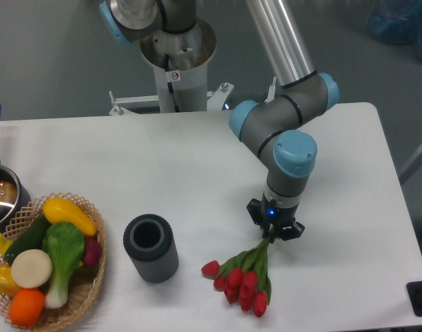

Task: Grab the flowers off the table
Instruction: 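Lift the gripped tulip bunch up off the table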

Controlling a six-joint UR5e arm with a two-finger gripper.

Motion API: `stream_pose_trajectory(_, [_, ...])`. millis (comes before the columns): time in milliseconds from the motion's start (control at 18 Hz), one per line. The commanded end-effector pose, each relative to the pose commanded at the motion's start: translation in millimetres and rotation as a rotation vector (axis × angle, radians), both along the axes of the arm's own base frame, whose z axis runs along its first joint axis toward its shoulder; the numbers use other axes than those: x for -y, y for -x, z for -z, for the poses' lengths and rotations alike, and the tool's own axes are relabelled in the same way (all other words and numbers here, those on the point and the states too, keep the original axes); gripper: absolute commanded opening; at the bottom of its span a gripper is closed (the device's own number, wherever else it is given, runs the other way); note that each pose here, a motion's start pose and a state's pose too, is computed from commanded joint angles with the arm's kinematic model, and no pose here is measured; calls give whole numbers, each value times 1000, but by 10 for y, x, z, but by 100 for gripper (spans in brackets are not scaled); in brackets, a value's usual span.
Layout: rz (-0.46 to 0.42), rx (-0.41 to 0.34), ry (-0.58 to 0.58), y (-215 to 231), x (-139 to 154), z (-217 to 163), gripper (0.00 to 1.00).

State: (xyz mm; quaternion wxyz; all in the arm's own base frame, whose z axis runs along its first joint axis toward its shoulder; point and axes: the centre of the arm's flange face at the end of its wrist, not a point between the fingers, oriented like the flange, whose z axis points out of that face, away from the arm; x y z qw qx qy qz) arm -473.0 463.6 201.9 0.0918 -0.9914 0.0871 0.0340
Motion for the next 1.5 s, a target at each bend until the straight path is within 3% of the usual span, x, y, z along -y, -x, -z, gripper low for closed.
stream_pose_trajectory(444, [-7,-24,-58,133,4,-272,21])
stream_pose_trajectory(944, [-8,-43,-358,217,57,-1361,21])
stream_pose_trajectory(1278, [-35,-30,-541,235,-184,-2063,21])
stream_pose_trajectory(1500, [-43,-41,-612,242,-111,-2430,21])
